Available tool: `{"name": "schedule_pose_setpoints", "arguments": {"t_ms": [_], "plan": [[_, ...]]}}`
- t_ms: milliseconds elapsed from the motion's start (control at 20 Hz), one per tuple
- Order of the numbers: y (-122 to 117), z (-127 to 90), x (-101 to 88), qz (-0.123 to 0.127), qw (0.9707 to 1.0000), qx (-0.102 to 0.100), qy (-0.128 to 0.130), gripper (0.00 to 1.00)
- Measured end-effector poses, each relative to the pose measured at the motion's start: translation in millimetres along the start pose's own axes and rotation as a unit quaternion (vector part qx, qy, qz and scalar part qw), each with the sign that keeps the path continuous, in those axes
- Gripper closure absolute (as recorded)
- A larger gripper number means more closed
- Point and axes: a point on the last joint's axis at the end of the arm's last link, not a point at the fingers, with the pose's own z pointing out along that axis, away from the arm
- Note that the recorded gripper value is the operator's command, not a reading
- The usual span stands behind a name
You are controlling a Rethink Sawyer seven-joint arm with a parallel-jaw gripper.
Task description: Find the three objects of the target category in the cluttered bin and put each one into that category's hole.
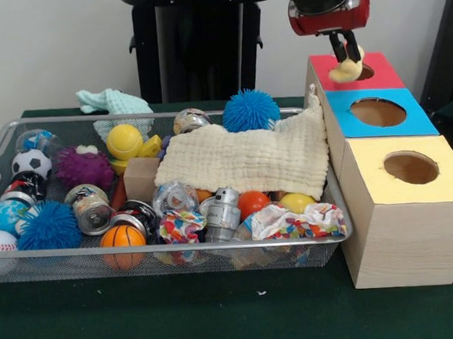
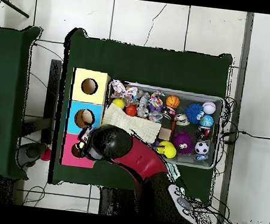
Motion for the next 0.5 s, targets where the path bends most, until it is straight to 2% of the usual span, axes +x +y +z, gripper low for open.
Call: {"name": "schedule_pose_setpoints", "arguments": {"t_ms": [500], "plan": [[-3.7,9.8,1.7,0.002,0.9999,0.001,0.011,1.00]]}}
